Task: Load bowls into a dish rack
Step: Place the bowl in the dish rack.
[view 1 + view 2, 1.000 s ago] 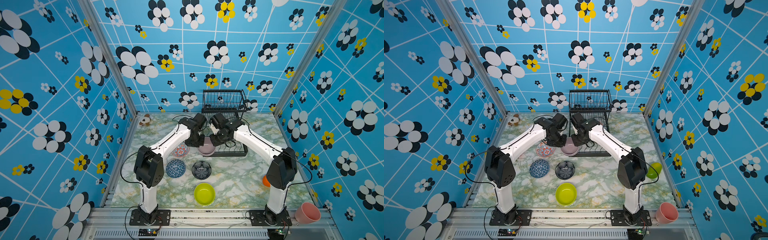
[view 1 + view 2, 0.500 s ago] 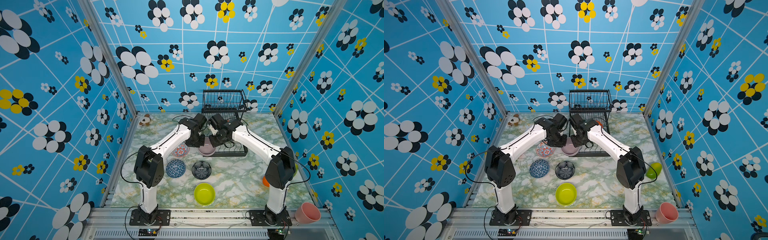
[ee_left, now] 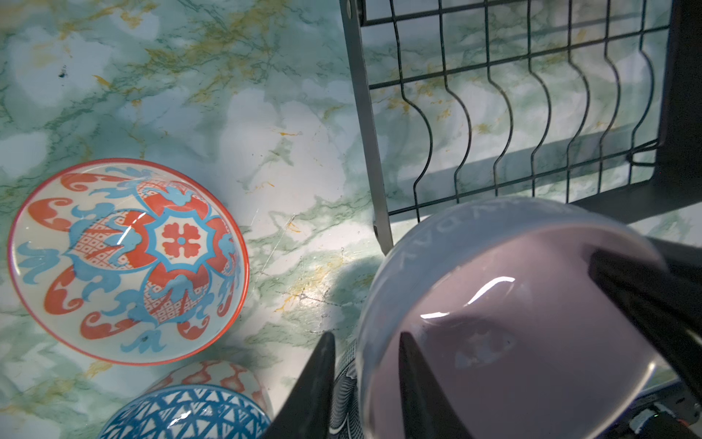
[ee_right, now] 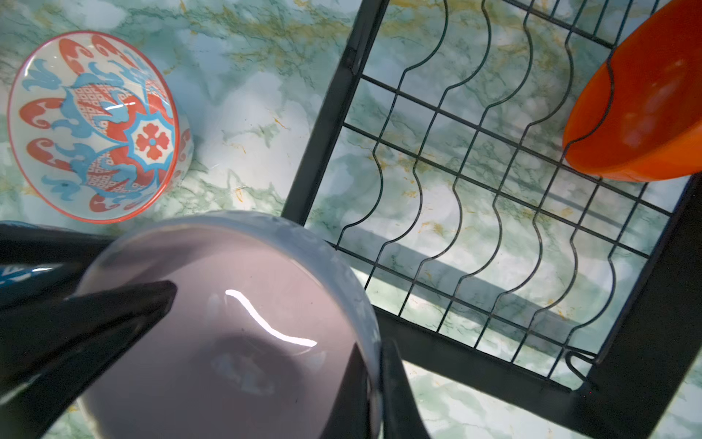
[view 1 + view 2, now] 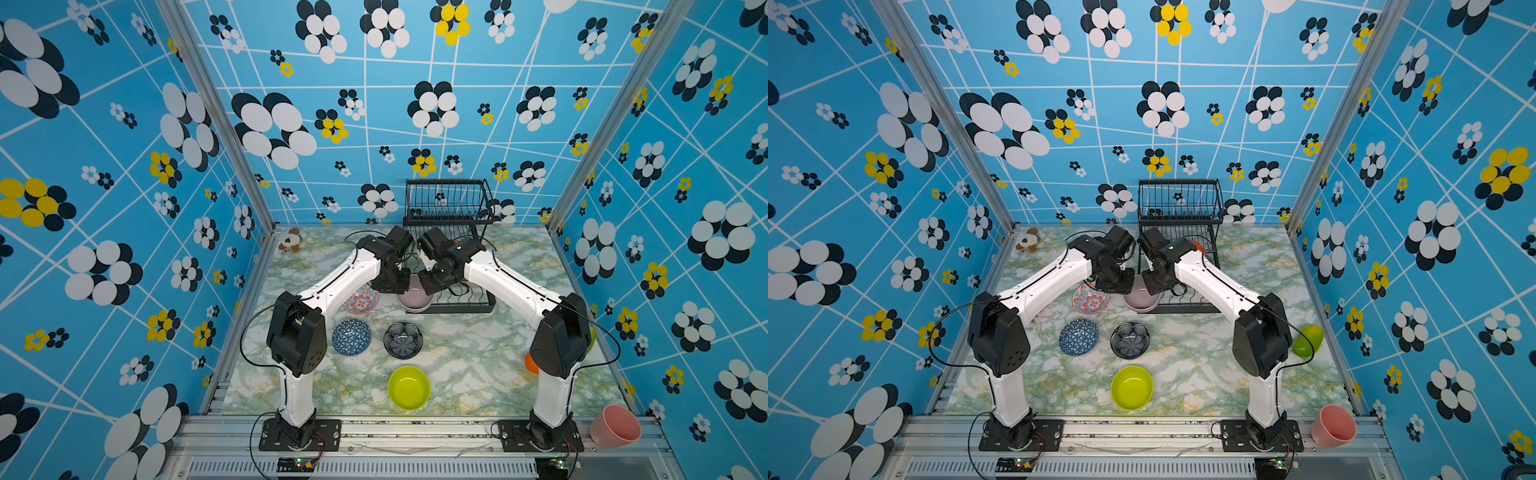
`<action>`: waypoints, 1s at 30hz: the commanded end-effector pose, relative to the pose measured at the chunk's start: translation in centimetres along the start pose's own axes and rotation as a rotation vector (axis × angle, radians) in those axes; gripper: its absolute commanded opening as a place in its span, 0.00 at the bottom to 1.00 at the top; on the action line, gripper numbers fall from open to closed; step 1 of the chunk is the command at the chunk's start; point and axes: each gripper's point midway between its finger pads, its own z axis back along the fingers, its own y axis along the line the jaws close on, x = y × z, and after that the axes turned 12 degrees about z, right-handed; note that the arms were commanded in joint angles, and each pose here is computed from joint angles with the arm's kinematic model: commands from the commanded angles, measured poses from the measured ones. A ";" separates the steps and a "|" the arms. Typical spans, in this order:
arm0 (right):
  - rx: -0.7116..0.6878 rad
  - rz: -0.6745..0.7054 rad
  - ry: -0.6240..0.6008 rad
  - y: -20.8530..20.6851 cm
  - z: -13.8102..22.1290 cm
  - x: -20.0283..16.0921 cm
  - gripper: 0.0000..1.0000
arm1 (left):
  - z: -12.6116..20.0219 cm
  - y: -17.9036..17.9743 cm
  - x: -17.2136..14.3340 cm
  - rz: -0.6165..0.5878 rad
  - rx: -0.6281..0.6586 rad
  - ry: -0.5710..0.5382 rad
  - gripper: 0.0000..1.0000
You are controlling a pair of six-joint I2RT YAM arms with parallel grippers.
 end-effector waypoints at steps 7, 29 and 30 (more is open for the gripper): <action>-0.050 -0.046 -0.070 -0.8 1.0 0.8 0.00 | 1.9 -0.8 0.3 -0.022 -0.070 -0.038 0.60; -0.260 -0.109 -0.140 -6.1 3.2 1.2 0.00 | 10.9 1.5 1.9 0.009 -0.271 -0.358 0.69; -0.276 -0.109 -0.146 -6.3 3.4 1.4 0.00 | 10.5 2.0 2.0 0.014 -0.268 -0.364 0.68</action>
